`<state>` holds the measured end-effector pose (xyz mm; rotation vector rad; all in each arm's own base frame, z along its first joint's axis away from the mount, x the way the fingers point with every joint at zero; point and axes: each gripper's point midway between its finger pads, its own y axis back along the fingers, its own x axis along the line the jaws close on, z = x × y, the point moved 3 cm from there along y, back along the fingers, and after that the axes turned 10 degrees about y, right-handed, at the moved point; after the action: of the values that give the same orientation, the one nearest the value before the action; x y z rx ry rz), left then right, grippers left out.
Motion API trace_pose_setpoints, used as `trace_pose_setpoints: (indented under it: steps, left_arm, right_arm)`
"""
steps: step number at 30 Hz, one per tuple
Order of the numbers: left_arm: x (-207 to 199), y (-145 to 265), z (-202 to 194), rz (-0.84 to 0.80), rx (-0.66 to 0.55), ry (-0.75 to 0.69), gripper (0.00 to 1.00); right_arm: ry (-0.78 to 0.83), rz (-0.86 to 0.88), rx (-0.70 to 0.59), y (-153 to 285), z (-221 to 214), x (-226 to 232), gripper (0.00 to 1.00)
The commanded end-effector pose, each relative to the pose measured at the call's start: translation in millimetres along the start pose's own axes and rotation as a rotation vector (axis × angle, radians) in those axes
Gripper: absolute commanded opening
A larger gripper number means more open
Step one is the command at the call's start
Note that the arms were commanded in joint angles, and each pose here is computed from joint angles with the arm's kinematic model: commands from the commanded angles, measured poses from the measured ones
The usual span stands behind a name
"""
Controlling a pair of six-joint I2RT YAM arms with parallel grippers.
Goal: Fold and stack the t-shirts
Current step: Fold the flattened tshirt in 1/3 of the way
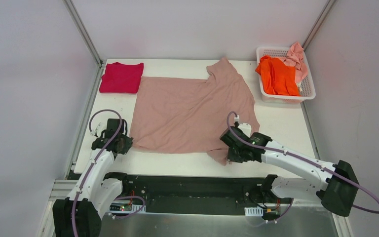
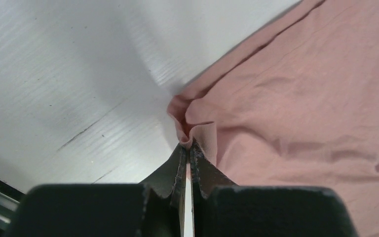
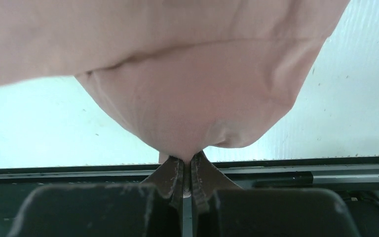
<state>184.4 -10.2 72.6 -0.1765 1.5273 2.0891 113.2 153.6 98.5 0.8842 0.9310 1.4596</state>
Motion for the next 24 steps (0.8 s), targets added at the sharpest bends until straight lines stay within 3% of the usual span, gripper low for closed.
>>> trace_pose_setpoints:
  steps: [1,11,24]
  left_arm:
    - [-27.8,12.4,13.5,-0.043,-0.024,-0.012,0.00]
    - [-68.6,7.8,26.6,-0.042,-0.027,-0.030,0.00]
    - [-104.8,-12.7,43.8,-0.003,-0.077,-0.075,0.00]
  right_arm:
    - [-0.004,0.021,-0.048,11.7,33.3,-3.2,0.00]
    - [-0.079,0.018,-0.166,17.9,102.0,-12.5,0.00]
    - [-0.083,-0.026,-0.152,-0.5,158.4,-20.9,0.00]
